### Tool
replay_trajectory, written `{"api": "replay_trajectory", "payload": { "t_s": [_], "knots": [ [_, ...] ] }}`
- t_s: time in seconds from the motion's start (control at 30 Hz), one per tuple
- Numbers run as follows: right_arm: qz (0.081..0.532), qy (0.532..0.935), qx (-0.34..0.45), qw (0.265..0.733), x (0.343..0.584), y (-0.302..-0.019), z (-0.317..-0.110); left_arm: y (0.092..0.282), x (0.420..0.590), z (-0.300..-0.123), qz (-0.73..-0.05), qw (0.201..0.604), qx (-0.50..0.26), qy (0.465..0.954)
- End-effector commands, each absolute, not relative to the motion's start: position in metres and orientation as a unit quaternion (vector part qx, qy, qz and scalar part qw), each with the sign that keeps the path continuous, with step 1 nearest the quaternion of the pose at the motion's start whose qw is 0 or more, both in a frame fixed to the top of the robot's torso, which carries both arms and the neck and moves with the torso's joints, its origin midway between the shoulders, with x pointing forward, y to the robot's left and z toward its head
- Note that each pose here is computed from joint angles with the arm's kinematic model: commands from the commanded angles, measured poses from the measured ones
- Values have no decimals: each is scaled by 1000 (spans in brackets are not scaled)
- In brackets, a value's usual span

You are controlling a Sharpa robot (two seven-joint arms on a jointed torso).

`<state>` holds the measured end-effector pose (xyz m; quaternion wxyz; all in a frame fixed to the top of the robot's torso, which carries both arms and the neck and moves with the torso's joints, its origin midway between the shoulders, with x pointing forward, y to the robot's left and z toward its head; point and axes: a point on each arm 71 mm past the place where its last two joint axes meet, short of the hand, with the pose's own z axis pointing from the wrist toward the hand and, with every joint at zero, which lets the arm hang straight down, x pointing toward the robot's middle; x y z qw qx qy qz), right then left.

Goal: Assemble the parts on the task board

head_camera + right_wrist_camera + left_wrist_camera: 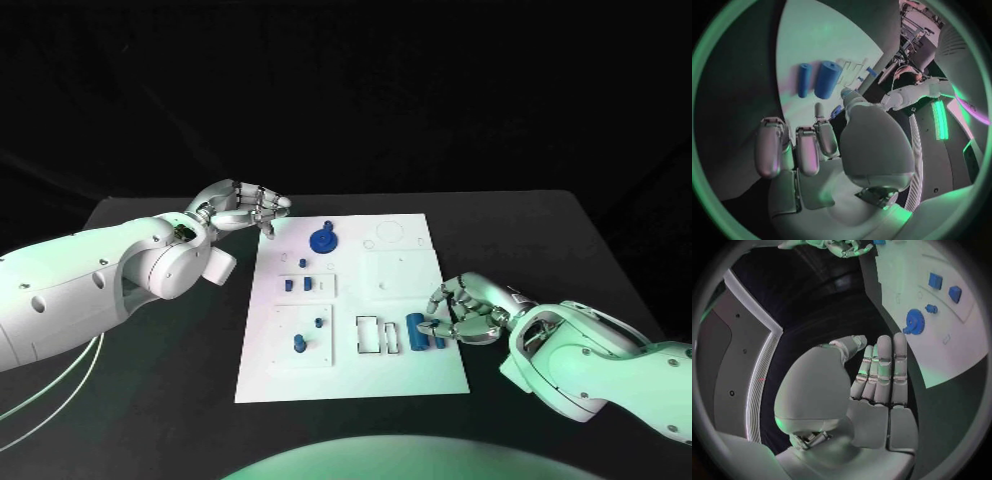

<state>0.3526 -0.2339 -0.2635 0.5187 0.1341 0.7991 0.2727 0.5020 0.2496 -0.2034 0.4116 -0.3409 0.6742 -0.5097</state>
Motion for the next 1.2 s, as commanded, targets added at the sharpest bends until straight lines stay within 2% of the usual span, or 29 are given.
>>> {"api": "replay_trajectory", "payload": {
  "t_s": [0.03, 1.2],
  "knots": [
    [247, 809, 118, 521, 351, -233, -268, 245, 500, -204, -524, 397, -340, 672],
    [218, 831, 76, 506, 350, -209, -286, 244, 497, -204, -525, 390, -341, 675]
  ]
}}
